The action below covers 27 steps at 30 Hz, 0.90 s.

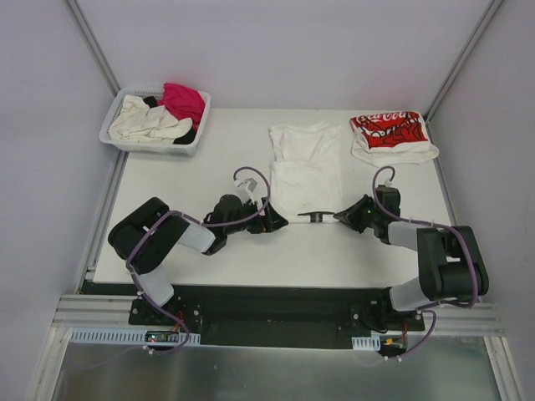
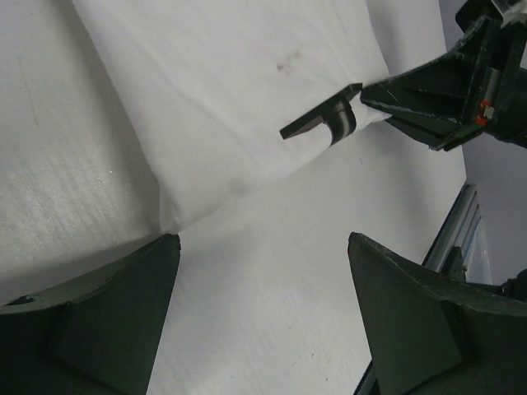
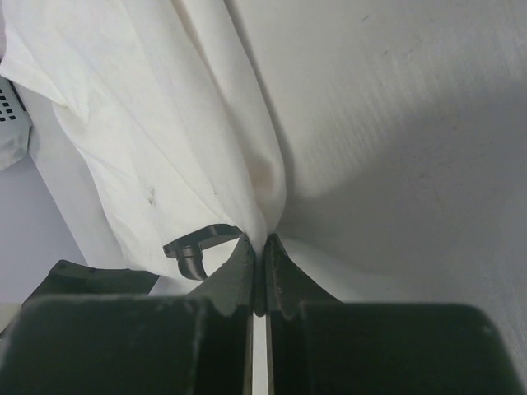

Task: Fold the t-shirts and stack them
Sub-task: Grab one side of the 2/3 rectangular tshirt with both arms

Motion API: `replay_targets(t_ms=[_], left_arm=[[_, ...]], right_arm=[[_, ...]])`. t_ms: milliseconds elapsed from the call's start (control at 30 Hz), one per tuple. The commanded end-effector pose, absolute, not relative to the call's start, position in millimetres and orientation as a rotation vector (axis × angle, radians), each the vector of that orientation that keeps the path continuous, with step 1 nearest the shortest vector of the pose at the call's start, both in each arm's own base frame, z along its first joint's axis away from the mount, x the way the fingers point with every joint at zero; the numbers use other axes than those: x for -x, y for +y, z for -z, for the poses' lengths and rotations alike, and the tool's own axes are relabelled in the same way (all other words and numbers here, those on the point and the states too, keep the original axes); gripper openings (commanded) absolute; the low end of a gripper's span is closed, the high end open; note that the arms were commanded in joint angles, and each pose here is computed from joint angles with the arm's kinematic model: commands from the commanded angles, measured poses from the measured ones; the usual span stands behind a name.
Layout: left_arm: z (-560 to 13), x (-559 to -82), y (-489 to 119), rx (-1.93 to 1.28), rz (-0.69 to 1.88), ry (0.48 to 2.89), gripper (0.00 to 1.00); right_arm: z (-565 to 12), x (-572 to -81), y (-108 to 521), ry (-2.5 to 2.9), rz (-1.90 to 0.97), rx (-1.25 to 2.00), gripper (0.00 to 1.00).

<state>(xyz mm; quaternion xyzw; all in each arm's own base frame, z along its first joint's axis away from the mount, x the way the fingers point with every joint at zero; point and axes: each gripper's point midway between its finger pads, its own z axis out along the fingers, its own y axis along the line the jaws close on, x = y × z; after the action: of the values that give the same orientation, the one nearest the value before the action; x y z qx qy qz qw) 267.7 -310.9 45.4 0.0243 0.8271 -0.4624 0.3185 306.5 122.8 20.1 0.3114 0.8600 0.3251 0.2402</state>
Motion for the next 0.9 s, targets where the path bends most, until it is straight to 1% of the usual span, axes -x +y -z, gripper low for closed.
replay_targets(t_ms=[0, 33, 133, 400, 733, 867], left_arm=[[-20.9, -268.7, -286.9, 0.078, 1.012, 2.282, 0.83], [-17.8, -271.7, -279.3, 0.117, 0.96, 2.281, 0.84], [-20.4, -272.5, -268.1, 0.189, 0.912, 2.269, 0.84], [-26.1, -277.8, -263.0, 0.354, 0.857, 2.259, 0.83], [-17.8, -281.7, -278.2, 0.357, 0.827, 2.283, 0.84], [-15.5, -285.0, -283.5, 0.362, 0.835, 2.284, 0.82]], right_arm=[[-31.0, -304.3, 127.2, 2.307, -0.906, -0.841, 0.01], [-31.5, -301.9, 129.9, 2.308, -0.91, -0.832, 0.01], [-31.7, -295.2, 134.4, 2.304, -0.909, -0.812, 0.01], [-29.1, -287.0, 150.2, 2.341, -0.93, -0.768, 0.01], [-25.4, -285.7, 158.7, 2.36, -0.944, -0.732, 0.01], [-23.9, -286.1, 159.3, 2.364, -0.949, -0.734, 0.01]])
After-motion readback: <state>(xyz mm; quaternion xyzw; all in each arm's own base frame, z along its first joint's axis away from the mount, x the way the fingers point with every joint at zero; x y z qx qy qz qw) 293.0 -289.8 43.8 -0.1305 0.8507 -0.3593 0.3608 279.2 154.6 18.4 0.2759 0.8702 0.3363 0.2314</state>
